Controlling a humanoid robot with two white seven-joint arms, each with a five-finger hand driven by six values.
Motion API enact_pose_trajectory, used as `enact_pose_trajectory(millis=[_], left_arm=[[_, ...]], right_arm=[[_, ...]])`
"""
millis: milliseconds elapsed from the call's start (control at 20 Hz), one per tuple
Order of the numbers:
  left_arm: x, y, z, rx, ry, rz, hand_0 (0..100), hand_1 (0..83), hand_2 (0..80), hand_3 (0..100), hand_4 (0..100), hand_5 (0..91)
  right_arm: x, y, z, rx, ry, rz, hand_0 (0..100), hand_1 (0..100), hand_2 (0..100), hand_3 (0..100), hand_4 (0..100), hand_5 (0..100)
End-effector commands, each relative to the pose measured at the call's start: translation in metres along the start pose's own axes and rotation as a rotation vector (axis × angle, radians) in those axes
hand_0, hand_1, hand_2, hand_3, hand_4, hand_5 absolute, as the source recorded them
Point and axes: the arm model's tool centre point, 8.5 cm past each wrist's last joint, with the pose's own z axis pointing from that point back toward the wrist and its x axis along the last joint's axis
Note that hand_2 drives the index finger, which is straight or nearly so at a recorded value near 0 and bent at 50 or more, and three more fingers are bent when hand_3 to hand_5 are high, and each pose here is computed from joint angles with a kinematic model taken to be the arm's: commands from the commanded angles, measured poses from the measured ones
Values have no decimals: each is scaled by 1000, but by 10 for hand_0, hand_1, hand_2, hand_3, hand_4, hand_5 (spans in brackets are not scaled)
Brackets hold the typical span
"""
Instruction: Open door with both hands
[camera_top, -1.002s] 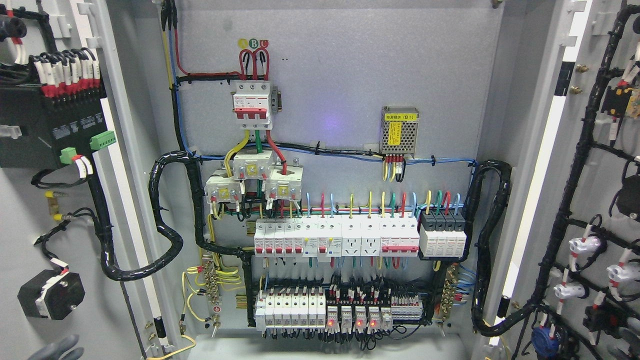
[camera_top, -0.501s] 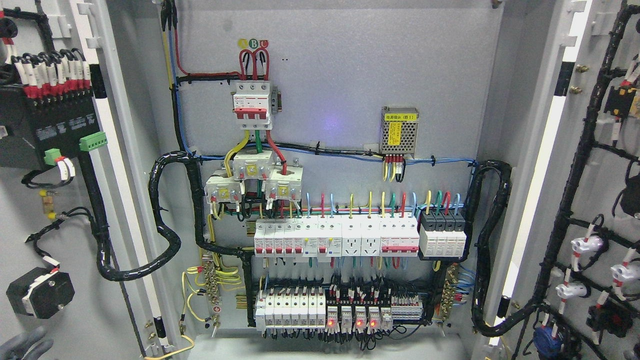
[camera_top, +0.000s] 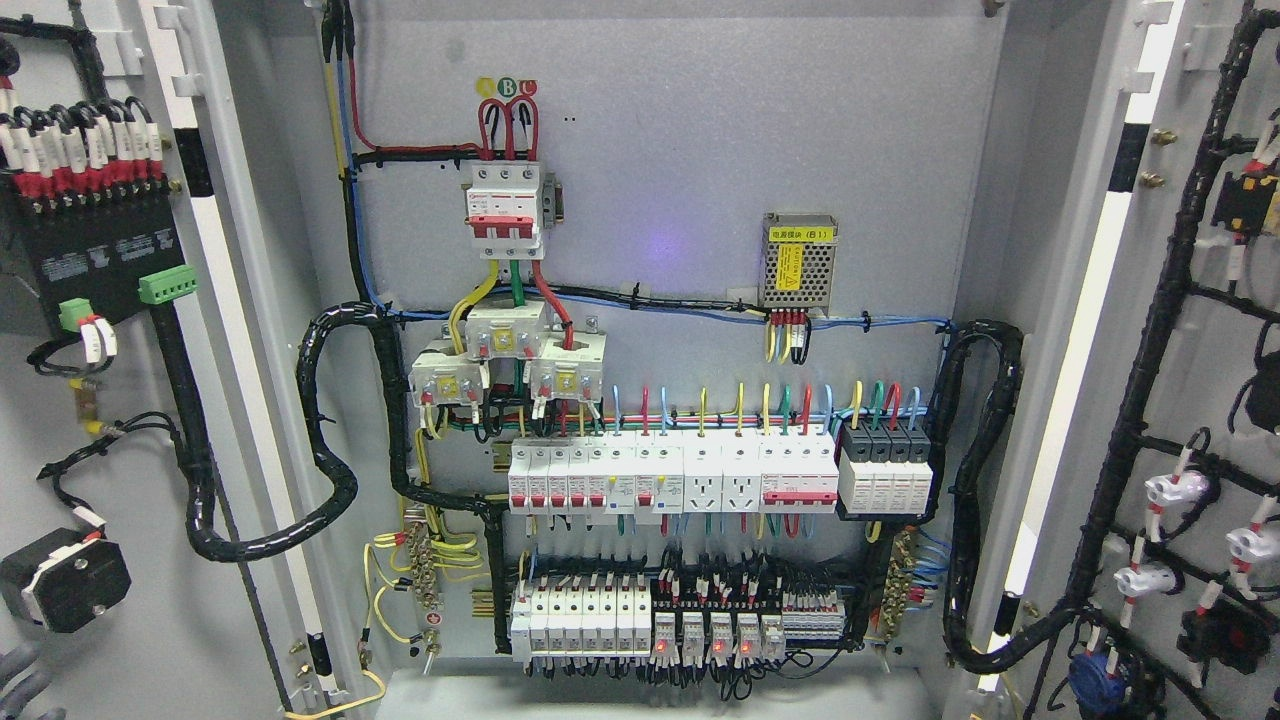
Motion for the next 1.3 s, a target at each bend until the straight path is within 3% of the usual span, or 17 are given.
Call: enact_pose_trajectory(millis=[0, 601, 1253], left_arm=[[10, 28, 4, 75, -73, -41, 0, 0, 0, 0, 0, 0], [13, 46, 5, 147, -81, -24, 0, 0, 0, 0, 0, 0], [16, 27, 1, 81, -79, 1, 0, 0, 0, 0, 0, 0]], right_arm=[[5, -5, 4, -31, -6, -19, 0, 0, 0, 0, 0, 0], [11, -14, 7, -49, -11, 11, 0, 0, 0, 0, 0, 0], [17, -9, 9, -33, -8, 13, 0, 0, 0, 0, 0, 0]])
